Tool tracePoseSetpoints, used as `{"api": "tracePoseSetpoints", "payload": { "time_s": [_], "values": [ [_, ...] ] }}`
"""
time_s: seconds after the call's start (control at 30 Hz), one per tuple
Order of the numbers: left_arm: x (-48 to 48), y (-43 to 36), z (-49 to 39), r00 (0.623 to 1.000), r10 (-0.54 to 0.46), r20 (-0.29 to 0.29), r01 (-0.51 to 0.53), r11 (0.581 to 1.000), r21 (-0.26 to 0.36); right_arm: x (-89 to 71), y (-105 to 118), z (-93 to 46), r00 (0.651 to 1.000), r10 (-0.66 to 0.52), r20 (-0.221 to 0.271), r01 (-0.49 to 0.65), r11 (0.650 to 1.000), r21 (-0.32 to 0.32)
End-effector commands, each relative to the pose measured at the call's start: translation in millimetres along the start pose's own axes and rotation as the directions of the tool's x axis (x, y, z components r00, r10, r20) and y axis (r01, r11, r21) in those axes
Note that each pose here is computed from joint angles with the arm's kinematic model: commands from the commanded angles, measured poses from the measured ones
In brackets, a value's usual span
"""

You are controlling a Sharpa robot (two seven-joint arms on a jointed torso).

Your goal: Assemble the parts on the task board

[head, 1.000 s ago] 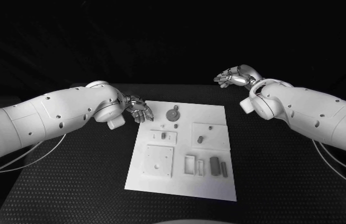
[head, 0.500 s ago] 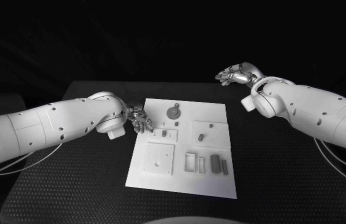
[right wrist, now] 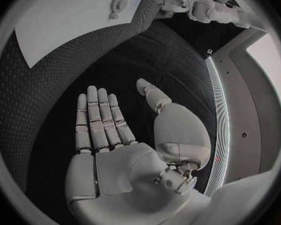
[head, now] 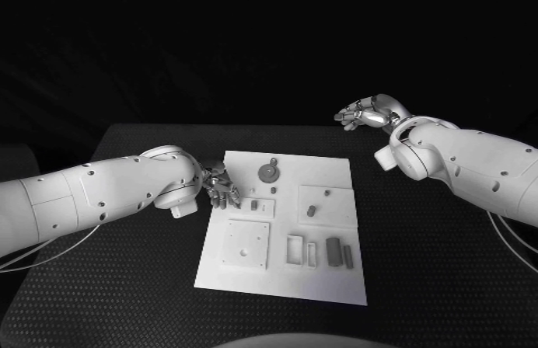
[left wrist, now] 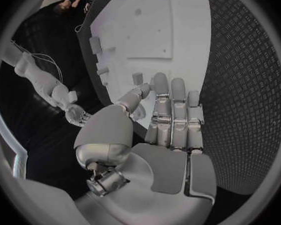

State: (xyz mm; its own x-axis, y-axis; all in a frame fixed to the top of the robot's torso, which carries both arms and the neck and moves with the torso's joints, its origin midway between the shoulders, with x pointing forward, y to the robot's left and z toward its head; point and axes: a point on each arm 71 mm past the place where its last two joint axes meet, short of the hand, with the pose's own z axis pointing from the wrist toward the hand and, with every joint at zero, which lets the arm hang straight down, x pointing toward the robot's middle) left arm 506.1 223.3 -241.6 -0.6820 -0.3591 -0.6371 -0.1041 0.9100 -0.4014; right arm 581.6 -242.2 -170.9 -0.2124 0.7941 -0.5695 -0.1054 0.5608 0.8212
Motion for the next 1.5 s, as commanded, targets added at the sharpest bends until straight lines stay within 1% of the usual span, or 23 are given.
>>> {"api": "tracePoseSetpoints", "payload": {
  "time_s": [0.03,0.27,0.53,0.67,1.0,1.1,1.2,1.5],
  "values": [
    [0.4,-1.9,1.4,1.000,0.012,0.018,-0.012,1.000,0.007,1.7,1.4,0.0,1.000,0.003,-0.014,-0.003,1.000,-0.012],
    [2.0,-2.9,2.2,1.000,0.019,0.017,-0.020,1.000,0.010,1.9,1.6,0.1,1.000,0.003,-0.014,-0.003,1.000,-0.012],
    [1.6,-3.1,2.8,1.000,0.025,0.018,-0.025,1.000,0.009,2.6,2.1,-0.1,1.000,0.003,-0.016,-0.004,1.000,-0.013],
    [2.3,-3.2,2.9,1.000,0.030,0.008,-0.030,1.000,0.008,3.0,2.5,-0.2,1.000,0.004,-0.018,-0.004,1.000,-0.014],
    [2.4,-3.1,4.1,0.999,0.044,0.001,-0.044,0.999,-0.006,2.7,2.3,-0.3,1.000,0.004,-0.017,-0.004,1.000,-0.014],
    [3.4,-5.0,6.3,0.997,0.079,-0.014,-0.079,0.997,-0.019,3.0,2.6,-0.3,1.000,0.004,-0.018,-0.004,1.000,-0.014],
    [3.9,-6.5,7.5,0.996,0.086,-0.021,-0.087,0.996,-0.020,3.6,2.9,-0.1,1.000,0.004,-0.019,-0.005,1.000,-0.015],
    [2.9,-4.7,8.3,0.996,0.088,-0.026,-0.088,0.996,-0.027,3.9,3.1,0.1,1.000,0.004,-0.019,-0.005,1.000,-0.015]
  ]
}}
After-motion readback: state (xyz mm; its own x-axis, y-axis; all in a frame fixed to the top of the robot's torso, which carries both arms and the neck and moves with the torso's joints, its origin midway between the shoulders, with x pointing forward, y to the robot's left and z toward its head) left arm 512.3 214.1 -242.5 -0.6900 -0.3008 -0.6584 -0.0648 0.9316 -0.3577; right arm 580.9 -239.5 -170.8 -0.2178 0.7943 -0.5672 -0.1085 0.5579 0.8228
